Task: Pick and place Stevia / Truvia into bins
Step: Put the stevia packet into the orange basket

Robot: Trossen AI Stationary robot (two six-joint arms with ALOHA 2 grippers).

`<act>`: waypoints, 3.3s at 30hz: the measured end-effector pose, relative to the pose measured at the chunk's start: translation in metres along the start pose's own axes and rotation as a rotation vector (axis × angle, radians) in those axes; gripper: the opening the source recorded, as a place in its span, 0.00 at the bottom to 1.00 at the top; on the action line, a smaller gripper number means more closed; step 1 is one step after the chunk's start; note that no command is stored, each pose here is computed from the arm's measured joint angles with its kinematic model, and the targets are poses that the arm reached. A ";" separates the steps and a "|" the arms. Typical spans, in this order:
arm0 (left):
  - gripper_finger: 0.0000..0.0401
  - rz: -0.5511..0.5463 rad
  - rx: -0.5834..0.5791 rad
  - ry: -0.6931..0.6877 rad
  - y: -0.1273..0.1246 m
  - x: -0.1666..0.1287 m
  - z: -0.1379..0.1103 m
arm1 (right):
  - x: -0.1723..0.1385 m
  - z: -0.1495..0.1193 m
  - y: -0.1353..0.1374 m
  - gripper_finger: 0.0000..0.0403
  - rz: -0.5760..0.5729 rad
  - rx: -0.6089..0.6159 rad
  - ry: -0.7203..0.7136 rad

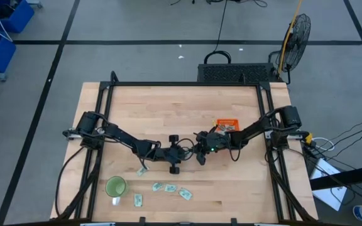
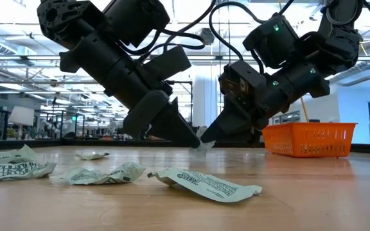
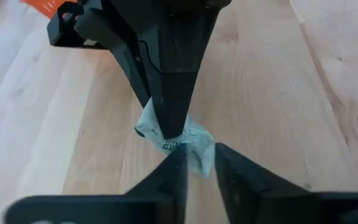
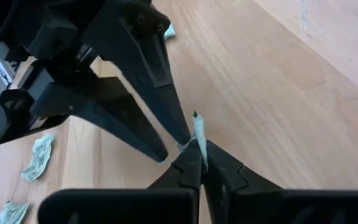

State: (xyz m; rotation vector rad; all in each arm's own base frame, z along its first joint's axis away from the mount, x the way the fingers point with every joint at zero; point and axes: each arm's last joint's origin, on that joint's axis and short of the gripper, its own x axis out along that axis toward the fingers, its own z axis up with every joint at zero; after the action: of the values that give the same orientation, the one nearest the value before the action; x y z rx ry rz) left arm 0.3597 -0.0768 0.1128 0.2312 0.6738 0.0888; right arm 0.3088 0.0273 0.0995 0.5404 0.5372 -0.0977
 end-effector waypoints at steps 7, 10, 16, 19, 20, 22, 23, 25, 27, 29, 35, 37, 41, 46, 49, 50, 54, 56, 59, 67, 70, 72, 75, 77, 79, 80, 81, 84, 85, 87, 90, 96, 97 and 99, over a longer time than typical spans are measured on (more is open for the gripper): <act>0.39 -0.006 0.006 0.013 -0.002 -0.010 0.004 | -0.016 0.023 0.010 0.00 0.050 -0.080 -0.099; 0.41 0.023 0.005 0.034 0.002 -0.029 0.014 | -0.043 0.043 0.015 0.00 0.003 -0.152 -0.108; 0.42 0.137 -0.087 0.107 0.022 -0.079 0.027 | -0.121 0.061 0.019 0.00 -0.314 -0.237 -0.127; 0.42 0.157 -0.148 0.139 0.030 -0.098 0.028 | -0.156 0.051 0.015 0.00 -0.443 -0.212 -0.050; 0.42 0.160 -0.159 0.155 0.033 -0.104 0.028 | -0.165 0.047 0.013 0.00 -0.480 -0.172 -0.036; 0.42 0.163 -0.178 0.152 0.036 -0.112 0.029 | -0.178 0.037 0.007 0.00 -0.544 -0.101 0.011; 0.42 0.163 -0.175 0.158 0.037 -0.115 0.029 | -0.180 0.031 0.004 0.00 -0.565 -0.079 0.038; 0.42 0.164 -0.170 0.164 0.038 -0.117 0.029 | -0.181 0.019 -0.002 0.00 -0.578 -0.061 0.086; 0.42 0.154 -0.173 0.164 0.037 -0.117 0.029 | -0.177 0.008 -0.007 0.00 -0.572 -0.061 0.115; 0.42 0.138 -0.169 0.182 0.037 -0.117 0.027 | -0.172 -0.001 -0.013 0.00 -0.578 -0.063 0.117; 0.42 0.072 -0.256 0.265 0.033 -0.117 0.019 | -0.167 -0.013 -0.026 0.06 -0.618 -0.085 0.155; 0.42 0.061 -0.282 0.307 0.031 -0.119 0.016 | -0.167 -0.013 -0.027 0.10 -0.622 -0.093 0.158; 0.42 0.069 -0.365 0.348 0.025 -0.116 0.006 | -0.165 -0.011 -0.025 0.20 -0.603 -0.109 0.139; 0.42 0.119 -0.506 0.372 0.021 -0.109 -0.016 | -0.163 -0.006 -0.022 0.31 -0.568 -0.157 0.097; 0.42 0.096 -0.446 0.413 0.015 -0.109 -0.032 | -0.161 0.002 -0.017 0.35 -0.515 -0.189 0.023; 0.42 0.074 -0.413 0.407 0.012 -0.109 -0.034 | -0.160 0.005 -0.015 0.36 -0.498 -0.206 -0.002; 0.42 0.032 -0.314 0.408 0.001 -0.113 -0.040 | -0.157 0.020 -0.004 0.37 -0.414 -0.274 -0.145; 0.42 0.009 -0.289 0.391 -0.006 -0.115 -0.039 | -0.157 0.026 0.000 0.37 -0.382 -0.297 -0.208; 0.42 -0.031 -0.187 0.365 -0.016 -0.114 -0.040 | -0.158 0.032 0.004 0.36 -0.360 -0.344 -0.262; 0.42 0.011 -0.054 0.386 -0.026 -0.105 -0.056 | -0.157 0.035 0.006 0.36 -0.350 -0.382 -0.289; 0.42 0.012 -0.049 0.388 -0.027 -0.100 -0.058 | -0.157 0.035 0.006 0.36 -0.350 -0.382 -0.287; 0.42 0.017 -0.046 0.387 -0.029 -0.098 -0.058 | -0.157 0.035 0.006 0.36 -0.350 -0.381 -0.288; 0.42 0.019 -0.038 0.396 -0.030 -0.096 -0.061 | -0.157 0.035 0.006 0.36 -0.348 -0.379 -0.291; 0.42 0.022 -0.035 0.399 -0.030 -0.096 -0.061 | -0.157 0.035 0.006 0.36 -0.348 -0.380 -0.291; 0.39 0.022 -0.035 0.400 -0.030 -0.096 -0.061 | -0.157 0.035 0.006 0.35 -0.348 -0.379 -0.291; 0.37 0.022 -0.036 0.400 -0.030 -0.095 -0.061 | -0.157 0.035 0.006 0.35 -0.347 -0.379 -0.291; 0.34 0.019 -0.037 0.403 -0.030 -0.095 -0.062 | -0.157 0.035 0.006 0.35 -0.347 -0.379 -0.291; 0.21 0.007 -0.043 0.408 -0.030 -0.095 -0.062 | -0.156 0.035 0.007 0.36 -0.343 -0.379 -0.295; 0.17 0.000 -0.042 0.410 -0.031 -0.095 -0.062 | -0.155 0.035 0.007 0.37 -0.341 -0.377 -0.299; 0.07 -0.007 -0.043 0.414 -0.031 -0.095 -0.062 | -0.153 0.036 0.008 0.38 -0.332 -0.375 -0.306; 0.02 0.005 -0.045 0.408 -0.030 -0.095 -0.062 | -0.147 0.037 0.010 0.39 -0.290 -0.378 -0.313; 0.01 0.006 -0.007 0.351 -0.027 -0.101 -0.046 | -0.128 0.036 0.013 0.39 -0.192 -0.429 -0.307; 0.01 -0.002 -0.008 0.317 -0.026 -0.102 -0.038 | -0.123 0.035 0.014 0.39 -0.167 -0.447 -0.302; 0.01 -0.018 -0.014 0.263 -0.023 -0.107 -0.024 | -0.114 0.033 0.015 0.39 -0.119 -0.494 -0.295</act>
State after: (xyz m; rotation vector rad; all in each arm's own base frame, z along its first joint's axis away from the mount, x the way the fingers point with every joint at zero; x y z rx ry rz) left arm 0.2613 -0.1114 0.1536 0.2016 0.9367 0.1079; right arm 0.2295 0.0173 0.1888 0.0091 0.2876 -0.1495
